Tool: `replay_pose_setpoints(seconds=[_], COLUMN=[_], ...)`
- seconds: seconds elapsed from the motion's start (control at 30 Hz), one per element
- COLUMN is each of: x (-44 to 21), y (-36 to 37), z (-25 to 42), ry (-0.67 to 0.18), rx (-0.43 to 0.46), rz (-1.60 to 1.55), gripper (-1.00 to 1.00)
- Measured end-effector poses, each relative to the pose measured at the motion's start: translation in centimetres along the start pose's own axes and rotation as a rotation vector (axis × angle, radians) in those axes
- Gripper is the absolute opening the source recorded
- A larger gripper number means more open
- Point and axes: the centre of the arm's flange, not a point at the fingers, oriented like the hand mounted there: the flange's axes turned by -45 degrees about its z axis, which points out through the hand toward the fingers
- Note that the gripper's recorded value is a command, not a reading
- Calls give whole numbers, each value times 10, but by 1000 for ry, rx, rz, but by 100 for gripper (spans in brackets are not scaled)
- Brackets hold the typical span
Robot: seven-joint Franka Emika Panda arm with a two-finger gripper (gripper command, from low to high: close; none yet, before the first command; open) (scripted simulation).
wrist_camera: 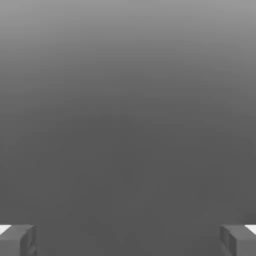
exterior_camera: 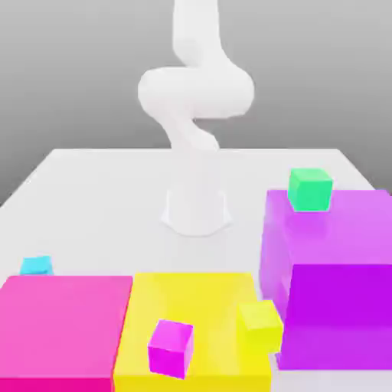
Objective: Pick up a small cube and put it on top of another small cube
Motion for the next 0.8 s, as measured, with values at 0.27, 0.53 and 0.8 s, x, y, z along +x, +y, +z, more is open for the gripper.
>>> replay_pose_setpoints(seconds=[0.27, 0.53, 0.8], x=[-18, -62, -131], y=[69, 150, 230], z=[97, 174, 230], ry=[-102, -161, -182], rx=[-160, -332, -516], rz=[468, 937, 1411], gripper=[0, 0, 0])
